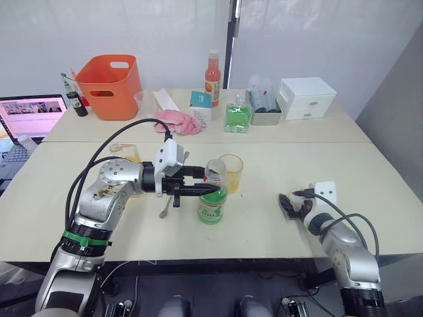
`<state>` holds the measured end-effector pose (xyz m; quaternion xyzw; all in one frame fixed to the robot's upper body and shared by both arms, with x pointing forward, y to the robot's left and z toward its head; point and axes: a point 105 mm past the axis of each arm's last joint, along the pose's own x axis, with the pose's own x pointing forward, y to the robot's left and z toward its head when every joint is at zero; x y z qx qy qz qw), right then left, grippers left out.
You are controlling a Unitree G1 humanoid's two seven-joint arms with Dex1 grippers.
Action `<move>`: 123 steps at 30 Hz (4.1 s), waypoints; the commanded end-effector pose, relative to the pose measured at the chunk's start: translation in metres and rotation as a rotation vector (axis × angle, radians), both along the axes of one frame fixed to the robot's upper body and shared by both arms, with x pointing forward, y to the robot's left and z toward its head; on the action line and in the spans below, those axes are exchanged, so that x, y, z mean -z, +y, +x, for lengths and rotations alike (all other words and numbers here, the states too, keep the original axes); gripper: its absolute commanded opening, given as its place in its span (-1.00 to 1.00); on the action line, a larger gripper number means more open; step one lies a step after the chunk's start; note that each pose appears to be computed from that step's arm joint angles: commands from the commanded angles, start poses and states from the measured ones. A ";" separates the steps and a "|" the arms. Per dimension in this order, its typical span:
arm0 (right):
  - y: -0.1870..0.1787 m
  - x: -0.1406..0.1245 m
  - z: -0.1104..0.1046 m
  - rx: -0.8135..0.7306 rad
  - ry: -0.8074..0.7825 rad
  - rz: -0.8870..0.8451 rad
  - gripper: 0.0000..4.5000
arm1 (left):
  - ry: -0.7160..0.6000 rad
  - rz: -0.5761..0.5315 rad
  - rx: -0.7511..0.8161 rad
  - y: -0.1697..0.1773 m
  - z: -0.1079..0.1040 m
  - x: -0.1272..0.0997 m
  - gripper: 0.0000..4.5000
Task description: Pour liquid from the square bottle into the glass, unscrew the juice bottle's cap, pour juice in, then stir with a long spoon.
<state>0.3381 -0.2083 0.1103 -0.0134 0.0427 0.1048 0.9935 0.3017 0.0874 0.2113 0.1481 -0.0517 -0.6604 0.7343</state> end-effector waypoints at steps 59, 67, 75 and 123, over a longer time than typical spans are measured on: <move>0.106 -0.088 -0.049 -0.415 -0.115 0.079 0.99 | -1.097 0.216 -0.337 -0.044 0.114 -0.028 -0.40; 0.107 -0.090 -0.050 -0.412 -0.119 0.087 0.99 | -1.207 0.255 -0.344 -0.047 0.116 -0.026 -0.40; 0.108 -0.091 -0.051 -0.414 -0.118 0.093 0.99 | -1.304 0.287 -0.329 -0.049 0.116 -0.025 -0.40; 0.110 -0.096 -0.052 -0.413 -0.129 0.116 0.99 | -1.441 0.354 -0.331 -0.051 0.122 -0.023 -0.40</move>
